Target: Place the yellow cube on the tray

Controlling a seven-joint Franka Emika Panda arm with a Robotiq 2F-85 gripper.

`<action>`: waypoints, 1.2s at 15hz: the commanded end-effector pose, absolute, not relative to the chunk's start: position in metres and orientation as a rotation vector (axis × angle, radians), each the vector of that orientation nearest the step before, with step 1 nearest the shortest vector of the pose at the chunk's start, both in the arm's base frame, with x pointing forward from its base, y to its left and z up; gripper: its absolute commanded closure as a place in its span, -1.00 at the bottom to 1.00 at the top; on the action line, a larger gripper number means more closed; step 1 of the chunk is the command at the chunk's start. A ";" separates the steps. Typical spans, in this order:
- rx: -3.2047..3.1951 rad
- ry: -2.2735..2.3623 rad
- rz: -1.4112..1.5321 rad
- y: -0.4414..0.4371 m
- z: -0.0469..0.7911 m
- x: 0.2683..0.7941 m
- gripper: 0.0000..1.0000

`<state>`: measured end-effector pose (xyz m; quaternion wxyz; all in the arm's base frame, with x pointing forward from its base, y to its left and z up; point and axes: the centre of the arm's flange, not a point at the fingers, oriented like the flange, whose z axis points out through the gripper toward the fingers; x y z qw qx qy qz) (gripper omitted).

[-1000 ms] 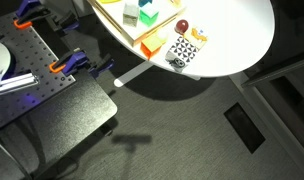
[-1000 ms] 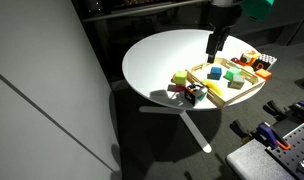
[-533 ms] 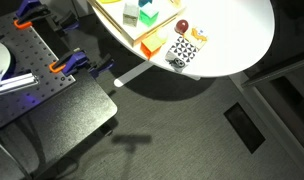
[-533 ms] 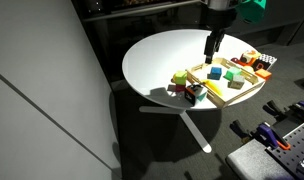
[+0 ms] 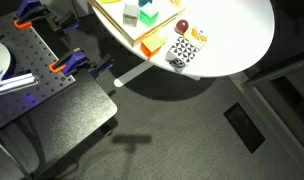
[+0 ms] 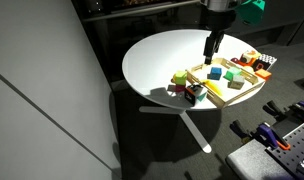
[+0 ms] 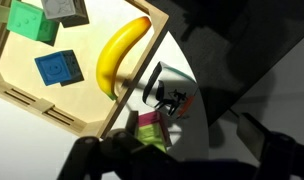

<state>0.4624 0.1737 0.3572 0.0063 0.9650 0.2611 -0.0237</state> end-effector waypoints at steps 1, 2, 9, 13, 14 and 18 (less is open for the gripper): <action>3.009 0.864 0.006 0.174 0.351 0.475 -1.00; 3.005 0.880 0.035 0.175 0.349 0.478 -1.00; 2.986 0.952 0.143 0.177 0.320 0.507 -1.00; 2.974 0.980 0.162 0.177 0.301 0.524 -1.00; 2.970 0.989 0.166 0.177 0.296 0.528 -1.00; 2.956 1.036 0.170 0.181 0.276 0.542 -1.00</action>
